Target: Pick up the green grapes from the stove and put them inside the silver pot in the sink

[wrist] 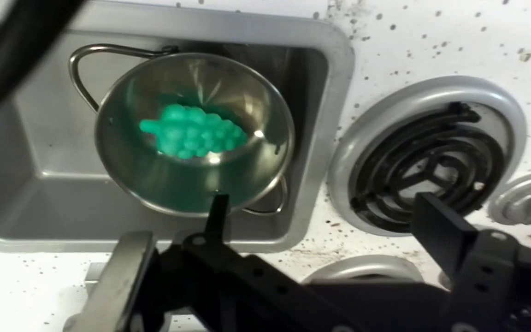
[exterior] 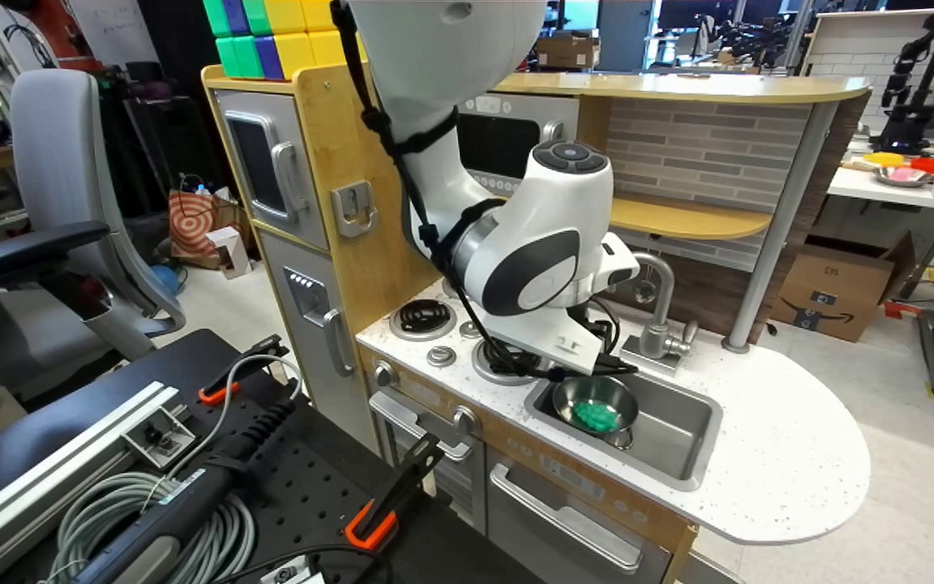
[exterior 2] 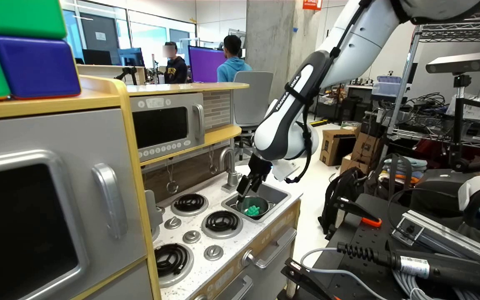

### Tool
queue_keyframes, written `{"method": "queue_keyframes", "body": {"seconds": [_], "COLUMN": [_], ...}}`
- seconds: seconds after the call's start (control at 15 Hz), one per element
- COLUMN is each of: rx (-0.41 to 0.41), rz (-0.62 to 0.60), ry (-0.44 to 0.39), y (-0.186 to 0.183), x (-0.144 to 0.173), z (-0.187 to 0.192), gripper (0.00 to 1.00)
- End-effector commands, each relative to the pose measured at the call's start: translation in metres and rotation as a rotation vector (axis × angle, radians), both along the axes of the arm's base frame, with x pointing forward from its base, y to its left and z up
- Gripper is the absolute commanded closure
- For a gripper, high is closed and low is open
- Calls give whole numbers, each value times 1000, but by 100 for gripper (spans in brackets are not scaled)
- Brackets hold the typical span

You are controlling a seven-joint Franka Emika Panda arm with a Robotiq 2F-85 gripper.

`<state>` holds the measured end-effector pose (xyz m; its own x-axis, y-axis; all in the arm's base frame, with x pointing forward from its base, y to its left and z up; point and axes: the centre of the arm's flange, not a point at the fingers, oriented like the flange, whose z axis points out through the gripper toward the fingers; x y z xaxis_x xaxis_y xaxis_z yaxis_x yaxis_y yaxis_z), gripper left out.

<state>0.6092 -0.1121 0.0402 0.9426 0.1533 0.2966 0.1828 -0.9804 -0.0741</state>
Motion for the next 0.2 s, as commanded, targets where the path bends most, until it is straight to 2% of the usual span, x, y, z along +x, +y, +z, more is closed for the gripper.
{"method": "queue_keyframes", "body": {"seconds": [0.0,0.07,0.13], "rx": [122,125,92], "rz": [31,35,22], "ry": [91,120,67], "y": [3,5,9], "x": [-29,-31,-16], "z": [34,33,14], "gripper": [0,0,0]}}
